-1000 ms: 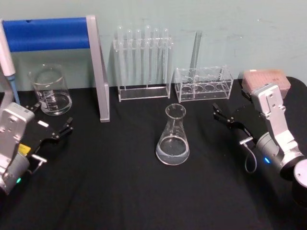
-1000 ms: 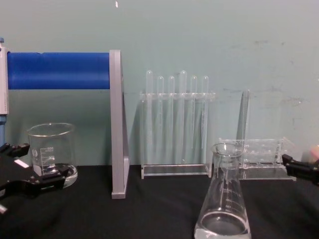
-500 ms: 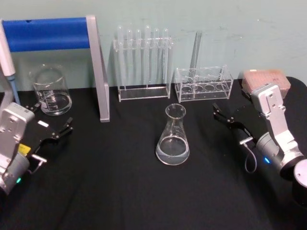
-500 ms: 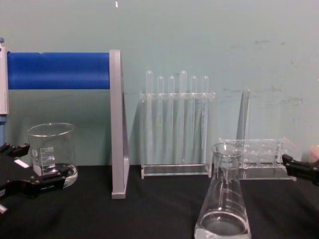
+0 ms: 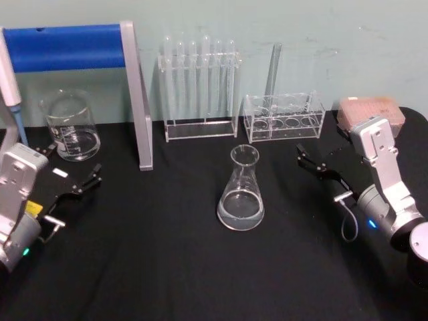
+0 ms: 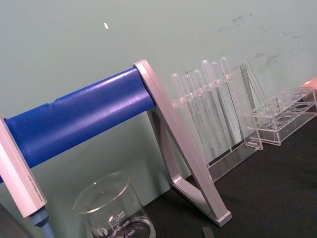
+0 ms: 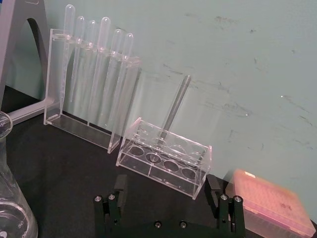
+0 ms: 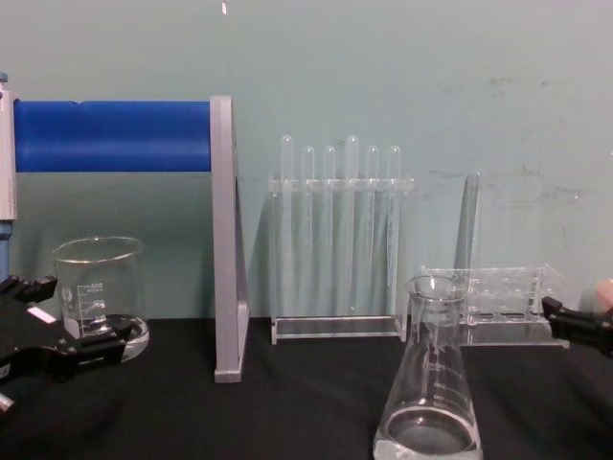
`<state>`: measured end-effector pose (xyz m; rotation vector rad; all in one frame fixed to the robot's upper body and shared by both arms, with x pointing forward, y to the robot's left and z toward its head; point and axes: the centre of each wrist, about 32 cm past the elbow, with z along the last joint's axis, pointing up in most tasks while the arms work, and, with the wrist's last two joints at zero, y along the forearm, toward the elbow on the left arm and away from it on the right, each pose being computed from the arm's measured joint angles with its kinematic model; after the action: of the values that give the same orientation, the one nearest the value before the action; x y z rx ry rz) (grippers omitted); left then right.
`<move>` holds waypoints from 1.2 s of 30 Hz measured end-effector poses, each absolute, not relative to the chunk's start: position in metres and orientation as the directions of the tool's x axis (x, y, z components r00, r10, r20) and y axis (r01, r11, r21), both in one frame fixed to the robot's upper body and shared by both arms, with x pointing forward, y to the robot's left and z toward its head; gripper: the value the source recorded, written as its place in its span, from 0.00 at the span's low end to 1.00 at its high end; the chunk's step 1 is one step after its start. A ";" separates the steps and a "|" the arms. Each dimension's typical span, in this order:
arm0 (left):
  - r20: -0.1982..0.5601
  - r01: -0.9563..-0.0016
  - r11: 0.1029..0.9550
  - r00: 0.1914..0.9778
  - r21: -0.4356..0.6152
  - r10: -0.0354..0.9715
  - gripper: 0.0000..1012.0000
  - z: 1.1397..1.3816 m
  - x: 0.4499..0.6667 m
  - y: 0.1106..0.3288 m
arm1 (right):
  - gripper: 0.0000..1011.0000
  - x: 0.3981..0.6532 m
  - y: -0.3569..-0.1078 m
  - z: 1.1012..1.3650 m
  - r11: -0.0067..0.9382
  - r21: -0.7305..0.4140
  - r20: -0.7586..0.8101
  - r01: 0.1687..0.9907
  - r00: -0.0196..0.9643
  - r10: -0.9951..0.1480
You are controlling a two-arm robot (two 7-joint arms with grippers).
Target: Grasp the erlenmeyer flask with one hand, shake it three times, then place it back.
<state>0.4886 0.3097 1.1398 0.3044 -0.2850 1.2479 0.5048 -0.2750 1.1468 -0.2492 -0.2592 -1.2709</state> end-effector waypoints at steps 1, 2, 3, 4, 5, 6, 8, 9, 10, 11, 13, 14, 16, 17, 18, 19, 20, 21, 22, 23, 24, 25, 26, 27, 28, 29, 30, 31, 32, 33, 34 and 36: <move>0.374 -0.955 0.287 0.292 0.070 0.880 0.99 1.140 0.489 0.310 | 0.99 0.505 -0.275 1.147 0.276 -0.041 0.327 0.960 0.274 -0.904; 0.374 -0.955 0.287 0.292 0.070 0.880 0.99 1.140 0.489 0.310 | 0.99 0.505 -0.275 1.147 0.276 -0.041 0.327 0.960 0.274 -0.904; 0.374 -0.955 0.287 0.292 0.070 0.880 0.99 1.140 0.489 0.310 | 0.99 0.505 -0.275 1.147 0.276 -0.041 0.327 0.960 0.274 -0.904; 0.374 -0.955 0.287 0.292 0.070 0.880 0.99 1.140 0.489 0.310 | 0.99 0.505 -0.275 1.147 0.276 -0.041 0.327 0.960 0.274 -0.904; 0.374 -0.955 0.287 0.292 0.070 0.880 0.99 1.140 0.489 0.310 | 0.99 0.505 -0.275 1.147 0.276 -0.041 0.327 0.960 0.274 -0.904; 0.374 -0.955 0.287 0.292 0.070 0.880 0.99 1.140 0.489 0.310 | 0.99 0.505 -0.275 1.147 0.276 -0.041 0.327 0.960 0.274 -0.904; 0.374 -0.955 0.287 0.292 0.070 0.880 0.99 1.140 0.489 0.310 | 0.99 0.505 -0.275 1.147 0.276 -0.041 0.327 0.960 0.274 -0.904; 0.374 -0.955 0.287 0.292 0.070 0.880 0.99 1.140 0.489 0.310 | 0.99 0.505 -0.275 1.147 0.276 -0.041 0.327 0.960 0.274 -0.904; 0.374 -0.955 0.287 0.292 0.070 0.880 0.99 1.140 0.489 0.310 | 0.99 0.505 -0.275 1.147 0.276 -0.041 0.327 0.960 0.274 -0.904; 0.374 -0.955 0.287 0.292 0.070 0.880 0.99 1.140 0.489 0.310 | 0.99 0.505 -0.275 1.147 0.276 -0.041 0.327 0.960 0.274 -0.904; 0.374 -0.955 0.287 0.292 0.070 0.880 0.99 1.140 0.489 0.310 | 0.99 0.505 -0.275 1.147 0.276 -0.041 0.327 0.960 0.274 -0.904; 0.374 -0.955 0.287 0.292 0.070 0.880 0.99 1.140 0.489 0.310 | 0.99 0.505 -0.275 1.147 0.276 -0.041 0.327 0.960 0.274 -0.904; 0.374 -0.955 0.287 0.292 0.070 0.880 0.99 1.140 0.489 0.310 | 0.99 0.505 -0.275 1.147 0.276 -0.041 0.327 0.960 0.274 -0.904; 0.374 -0.955 0.287 0.292 0.070 0.880 0.99 1.140 0.489 0.310 | 0.99 0.505 -0.275 1.147 0.276 -0.041 0.327 0.960 0.274 -0.904; 0.374 -0.955 0.287 0.292 0.070 0.880 0.99 1.140 0.489 0.310 | 0.99 0.505 -0.275 1.147 0.276 -0.041 0.327 0.960 0.274 -0.904; 0.374 -0.955 0.287 0.292 0.070 0.880 0.99 1.140 0.489 0.310 | 0.99 0.505 -0.275 1.147 0.276 -0.041 0.327 0.960 0.274 -0.904; 0.374 -0.955 0.287 0.292 0.070 0.880 0.99 1.140 0.489 0.310 | 0.99 0.505 -0.275 1.147 0.276 -0.041 0.327 0.960 0.274 -0.904; 0.374 -0.955 0.287 0.292 0.070 0.880 0.99 1.140 0.489 0.310 | 0.99 0.505 -0.275 1.147 0.276 -0.041 0.327 0.960 0.274 -0.904; 0.374 -0.955 0.287 0.292 0.070 0.880 0.99 1.140 0.489 0.310 | 0.99 0.505 -0.275 1.147 0.276 -0.041 0.327 0.960 0.274 -0.904; 0.374 -0.955 0.287 0.292 0.070 0.880 0.99 1.140 0.489 0.310 | 0.99 0.505 -0.275 1.147 0.276 -0.041 0.327 0.960 0.274 -0.904; 0.374 -0.955 0.287 0.292 0.070 0.880 0.99 1.140 0.489 0.310 | 0.99 0.505 -0.275 1.147 0.276 -0.041 0.327 0.960 0.274 -0.904; 0.374 -0.955 0.287 0.292 0.070 0.880 0.99 1.140 0.489 0.310 | 0.99 0.505 -0.275 1.147 0.276 -0.041 0.327 0.960 0.274 -0.904; 0.374 -0.955 0.287 0.292 0.070 0.880 0.99 1.140 0.489 0.310 | 0.99 0.505 -0.275 1.147 0.276 -0.041 0.327 0.960 0.274 -0.904; 0.374 -0.955 0.287 0.292 0.070 0.880 0.99 1.140 0.489 0.310 | 0.99 0.505 -0.275 1.147 0.276 -0.041 0.327 0.960 0.274 -0.904; 0.374 -0.955 0.287 0.292 0.070 0.880 0.99 1.140 0.489 0.310 | 0.99 0.505 -0.275 1.147 0.276 -0.041 0.327 0.960 0.274 -0.904; 0.374 -0.955 0.287 0.292 0.070 0.880 0.99 1.140 0.489 0.310 | 0.99 0.505 -0.275 1.147 0.276 -0.041 0.327 0.960 0.274 -0.904; 0.374 -0.955 0.287 0.292 0.070 0.880 0.99 1.140 0.489 0.310 | 0.99 0.505 -0.275 1.147 0.276 -0.041 0.327 0.960 0.274 -0.904; 0.374 -0.955 0.287 0.292 0.070 0.880 0.99 1.140 0.489 0.310 | 0.99 0.505 -0.275 1.147 0.276 -0.041 0.327 0.960 0.274 -0.904; 0.374 -0.955 0.287 0.292 0.070 0.880 0.99 1.140 0.489 0.310 | 0.99 0.505 -0.275 1.147 0.276 -0.041 0.327 0.960 0.274 -0.904; 0.374 -0.955 0.287 0.292 0.070 0.880 0.99 1.140 0.489 0.310 | 0.99 0.505 -0.275 1.147 0.276 -0.041 0.327 0.960 0.274 -0.904; 0.374 -0.955 0.287 0.292 0.070 0.880 0.99 1.140 0.489 0.310 | 0.99 0.505 -0.275 1.147 0.276 -0.041 0.327 0.960 0.274 -0.904; 0.374 -0.955 0.287 0.292 0.070 0.880 0.99 1.140 0.489 0.310 | 0.99 0.505 -0.275 1.147 0.276 -0.041 0.327 0.960 0.274 -0.904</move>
<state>0.4886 0.3097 1.1398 0.3044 -0.2850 1.2479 0.5048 -0.2750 1.1468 -0.2492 -0.2592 -1.2708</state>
